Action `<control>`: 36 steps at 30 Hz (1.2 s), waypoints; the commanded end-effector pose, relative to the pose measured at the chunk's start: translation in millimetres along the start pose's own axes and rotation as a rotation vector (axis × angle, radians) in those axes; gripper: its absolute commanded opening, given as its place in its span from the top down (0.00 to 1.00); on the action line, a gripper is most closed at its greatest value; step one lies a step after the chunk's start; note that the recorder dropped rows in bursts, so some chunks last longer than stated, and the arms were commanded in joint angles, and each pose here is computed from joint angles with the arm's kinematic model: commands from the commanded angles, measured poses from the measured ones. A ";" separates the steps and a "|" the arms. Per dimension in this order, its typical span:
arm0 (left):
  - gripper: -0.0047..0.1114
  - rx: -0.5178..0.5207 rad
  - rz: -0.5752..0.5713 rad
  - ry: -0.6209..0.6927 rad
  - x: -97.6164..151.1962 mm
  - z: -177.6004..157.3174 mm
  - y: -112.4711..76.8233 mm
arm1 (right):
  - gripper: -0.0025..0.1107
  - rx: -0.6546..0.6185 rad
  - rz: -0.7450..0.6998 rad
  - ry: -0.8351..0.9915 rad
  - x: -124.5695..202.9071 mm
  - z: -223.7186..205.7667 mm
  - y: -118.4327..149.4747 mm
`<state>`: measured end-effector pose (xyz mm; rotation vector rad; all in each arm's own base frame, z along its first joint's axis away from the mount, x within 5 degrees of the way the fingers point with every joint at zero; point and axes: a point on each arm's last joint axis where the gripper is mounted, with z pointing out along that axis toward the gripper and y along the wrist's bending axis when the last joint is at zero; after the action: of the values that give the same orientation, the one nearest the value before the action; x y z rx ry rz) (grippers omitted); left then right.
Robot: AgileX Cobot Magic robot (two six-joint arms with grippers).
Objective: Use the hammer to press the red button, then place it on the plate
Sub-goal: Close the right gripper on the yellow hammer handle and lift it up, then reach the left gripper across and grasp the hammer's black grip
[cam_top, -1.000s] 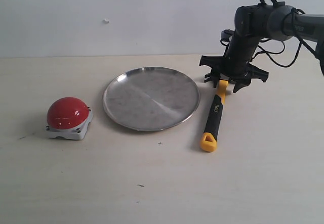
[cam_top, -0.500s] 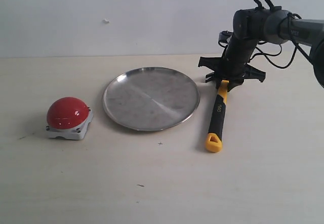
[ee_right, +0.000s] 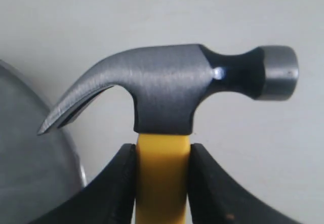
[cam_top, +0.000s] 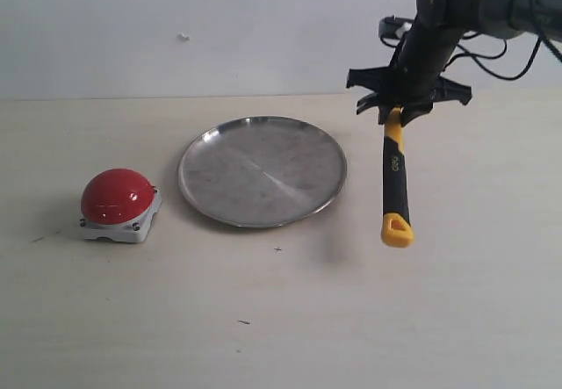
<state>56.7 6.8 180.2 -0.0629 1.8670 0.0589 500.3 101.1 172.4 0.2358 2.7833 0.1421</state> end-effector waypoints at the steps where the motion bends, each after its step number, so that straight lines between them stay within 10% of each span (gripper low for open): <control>1: 0.96 -0.003 -0.006 -0.016 -1.1 -0.8 0.2 | 0.98 -0.037 -0.035 -0.103 -11.9 -56.6 4.2; 20: 0.96 -0.006 0.122 -0.130 -11.5 -1.5 -0.2 | 0.98 -0.181 -0.333 -0.542 30.0 -244.1 64.6; 24: 0.96 0.098 -0.217 -0.278 -25.4 -4.7 -6.0 | 0.98 -0.240 -0.356 -0.607 46.7 -247.3 70.2; 36: 0.96 0.218 -0.502 -0.445 -41.8 -11.3 -8.6 | 0.98 -0.333 -0.341 -0.705 81.5 -206.5 58.7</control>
<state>60.8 -0.9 213.0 -0.2737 1.4817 -0.3117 364.9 159.0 330.3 -0.2405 2.1732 0.3080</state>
